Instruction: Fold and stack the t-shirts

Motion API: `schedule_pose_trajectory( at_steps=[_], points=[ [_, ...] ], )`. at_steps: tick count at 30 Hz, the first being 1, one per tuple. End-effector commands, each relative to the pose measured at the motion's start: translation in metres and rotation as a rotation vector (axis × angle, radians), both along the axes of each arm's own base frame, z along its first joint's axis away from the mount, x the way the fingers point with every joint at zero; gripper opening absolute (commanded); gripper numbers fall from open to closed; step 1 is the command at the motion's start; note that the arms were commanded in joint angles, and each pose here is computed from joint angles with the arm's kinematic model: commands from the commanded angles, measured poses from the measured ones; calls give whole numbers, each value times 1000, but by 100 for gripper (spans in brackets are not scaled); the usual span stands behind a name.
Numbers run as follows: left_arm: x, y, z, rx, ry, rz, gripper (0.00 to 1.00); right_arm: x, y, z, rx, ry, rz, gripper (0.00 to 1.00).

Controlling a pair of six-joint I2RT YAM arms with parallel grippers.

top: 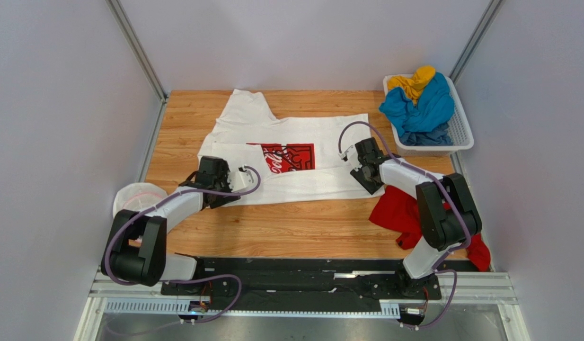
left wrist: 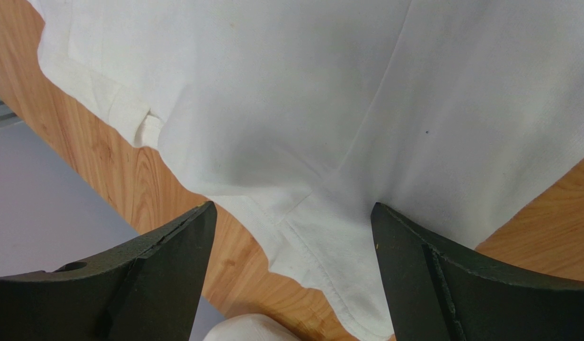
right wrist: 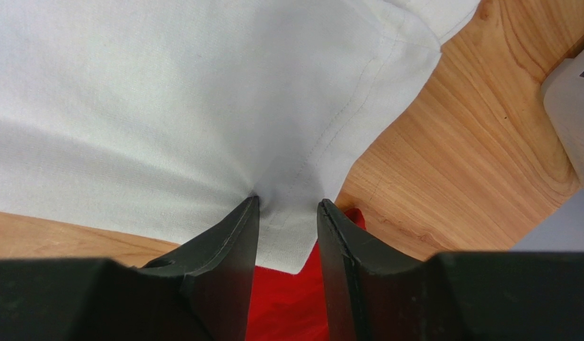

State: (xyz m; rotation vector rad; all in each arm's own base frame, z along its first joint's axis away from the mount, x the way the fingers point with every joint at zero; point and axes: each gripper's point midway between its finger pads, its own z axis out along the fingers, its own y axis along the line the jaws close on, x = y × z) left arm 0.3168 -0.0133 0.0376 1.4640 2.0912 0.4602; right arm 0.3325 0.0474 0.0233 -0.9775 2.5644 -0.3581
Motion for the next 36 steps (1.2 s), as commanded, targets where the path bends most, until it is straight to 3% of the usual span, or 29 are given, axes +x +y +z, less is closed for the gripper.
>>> schedule_pose_trajectory(
  at_steps=[1, 24, 36],
  points=[
    [-40, 9, -23, 14, 148, 14, 90, -35, 2, -16, 26, 99, 23, 41],
    [-85, 9, -24, 16, 154, 0, 90, -79, 19, 3, 95, 89, 144, 42],
    [-59, -11, 45, -108, -34, -24, 95, -55, 26, 71, 124, -52, 100, 48]
  ],
)
